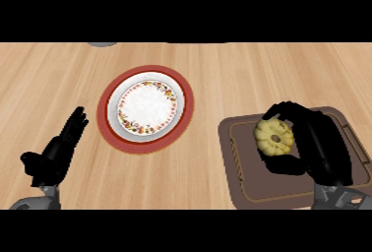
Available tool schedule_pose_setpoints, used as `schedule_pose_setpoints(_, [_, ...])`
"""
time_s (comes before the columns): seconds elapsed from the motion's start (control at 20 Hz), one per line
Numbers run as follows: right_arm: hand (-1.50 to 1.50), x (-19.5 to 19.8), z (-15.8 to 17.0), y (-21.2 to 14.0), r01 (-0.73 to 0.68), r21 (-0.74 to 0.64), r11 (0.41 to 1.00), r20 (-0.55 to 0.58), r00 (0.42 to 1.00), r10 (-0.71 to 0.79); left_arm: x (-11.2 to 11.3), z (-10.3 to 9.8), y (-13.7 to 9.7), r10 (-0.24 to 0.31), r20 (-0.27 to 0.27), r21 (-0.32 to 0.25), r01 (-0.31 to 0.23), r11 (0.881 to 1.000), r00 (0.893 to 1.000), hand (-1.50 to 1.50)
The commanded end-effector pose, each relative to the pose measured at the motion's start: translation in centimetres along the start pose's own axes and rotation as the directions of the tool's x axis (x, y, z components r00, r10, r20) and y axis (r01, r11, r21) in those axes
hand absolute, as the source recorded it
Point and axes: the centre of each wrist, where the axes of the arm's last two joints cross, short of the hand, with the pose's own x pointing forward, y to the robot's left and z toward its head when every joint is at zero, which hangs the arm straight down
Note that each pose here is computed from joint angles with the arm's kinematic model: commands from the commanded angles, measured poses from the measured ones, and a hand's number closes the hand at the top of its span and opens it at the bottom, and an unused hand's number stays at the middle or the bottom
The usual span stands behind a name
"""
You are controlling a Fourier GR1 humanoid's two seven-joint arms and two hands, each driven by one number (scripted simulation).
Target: Pick the squash from the tray and place it in the plate
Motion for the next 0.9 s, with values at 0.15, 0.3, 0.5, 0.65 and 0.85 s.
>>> schedule_pose_setpoints(0.15, [1.5, 3.9, -0.9, -3.1, 0.068, -0.098, 0.993, 0.08, 0.995, -0.06, 1.3, -0.5, -0.8, 0.016, 0.01, -0.02, -0.016, 1.0, 1.0, 0.0])
schedule_pose_setpoints(0.3, [1.5, 6.8, -1.7, -1.4, 0.082, -0.087, 0.993, 0.107, 0.992, -0.073, -0.2, -1.0, -1.0, 0.004, 0.001, 0.014, -0.004, 1.0, 1.0, 0.0])
schedule_pose_setpoints(0.5, [1.5, 10.2, -5.1, -1.7, 0.084, -0.05, 0.995, 0.097, 0.992, -0.078, 0.1, -1.6, 1.2, 0.011, -0.003, -0.002, -0.011, 1.0, 1.0, 0.0])
schedule_pose_setpoints(0.65, [1.5, 12.8, -6.2, -0.8, 0.073, -0.013, 0.997, 0.134, 0.988, -0.07, -0.6, -0.7, 2.4, 0.016, -0.003, -0.004, -0.016, 1.0, 1.0, 0.0])
schedule_pose_setpoints(0.85, [1.5, 14.5, -9.3, 3.4, 0.106, 0.041, 0.994, 0.101, 0.989, -0.109, 0.6, -1.5, 1.0, 0.0, 0.004, -0.018, 0.0, 1.0, 1.0, 0.0])
